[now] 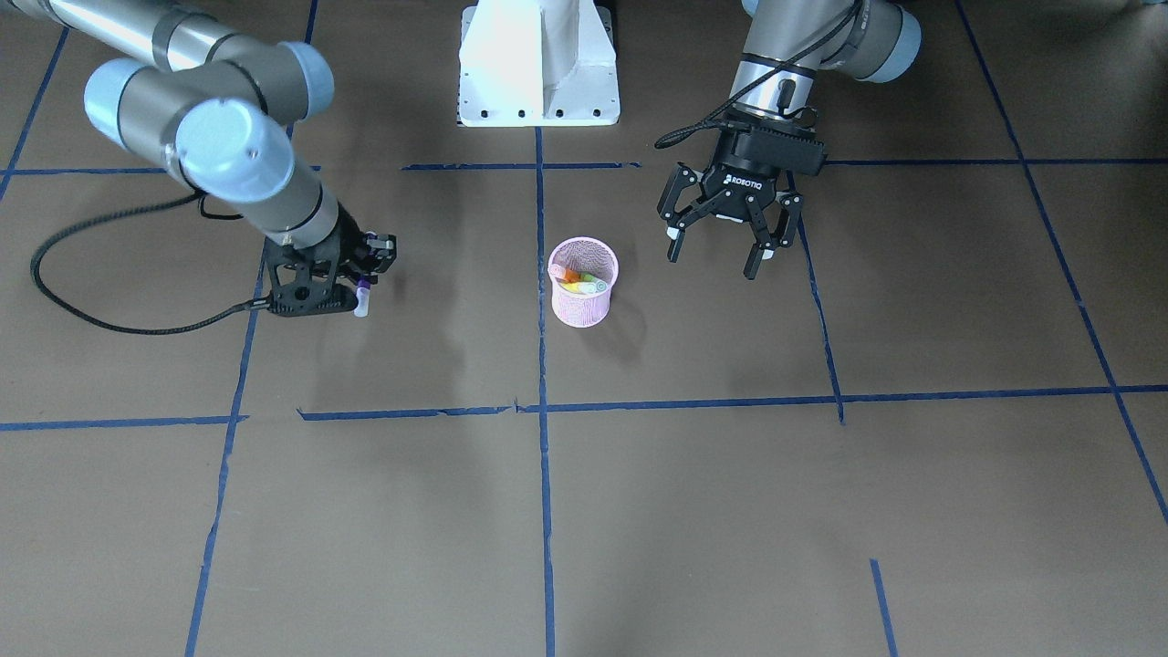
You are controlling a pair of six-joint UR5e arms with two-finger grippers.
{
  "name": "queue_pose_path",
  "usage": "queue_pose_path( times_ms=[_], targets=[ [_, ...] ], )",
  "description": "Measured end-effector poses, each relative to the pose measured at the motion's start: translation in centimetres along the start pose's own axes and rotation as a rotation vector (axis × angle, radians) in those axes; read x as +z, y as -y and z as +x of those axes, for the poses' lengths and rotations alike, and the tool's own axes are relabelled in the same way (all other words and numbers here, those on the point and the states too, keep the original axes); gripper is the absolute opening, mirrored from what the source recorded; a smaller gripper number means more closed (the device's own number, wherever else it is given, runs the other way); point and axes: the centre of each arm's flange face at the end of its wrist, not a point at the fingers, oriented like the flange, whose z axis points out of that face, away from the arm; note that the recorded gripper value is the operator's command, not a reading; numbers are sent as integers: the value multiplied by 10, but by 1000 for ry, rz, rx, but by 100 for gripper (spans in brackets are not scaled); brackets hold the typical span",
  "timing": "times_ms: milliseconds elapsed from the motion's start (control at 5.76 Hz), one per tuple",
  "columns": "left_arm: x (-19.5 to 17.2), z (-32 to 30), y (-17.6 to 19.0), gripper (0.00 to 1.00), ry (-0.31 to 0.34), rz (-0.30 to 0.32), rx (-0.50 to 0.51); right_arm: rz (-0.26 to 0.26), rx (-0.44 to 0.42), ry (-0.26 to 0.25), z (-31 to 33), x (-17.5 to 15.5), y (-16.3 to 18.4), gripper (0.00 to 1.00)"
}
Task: Collect pens into pen holder
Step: 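Grasp the purple marker and carry it over the pink cup with the right gripper, then lower the purple marker into the cup and open the right gripper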
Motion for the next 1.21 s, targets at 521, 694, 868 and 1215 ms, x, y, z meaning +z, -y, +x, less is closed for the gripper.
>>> queue_pose_path(
  times_ms=[521,694,868,1215],
  targets=[
    [0,-4,-2,100,4,-2,4,383,-33,103,-111,-60,-50,0],
    [-2,-15,-7,100,2,-3,7,516,-41,150,-139,-57,-71,0],
    [-5,-29,-11,100,-11,5,21,626,-51,167,-159,-48,-92,0],
    [-6,-41,-13,100,-23,16,46,821,-61,157,-184,-24,-132,0]
  ],
)
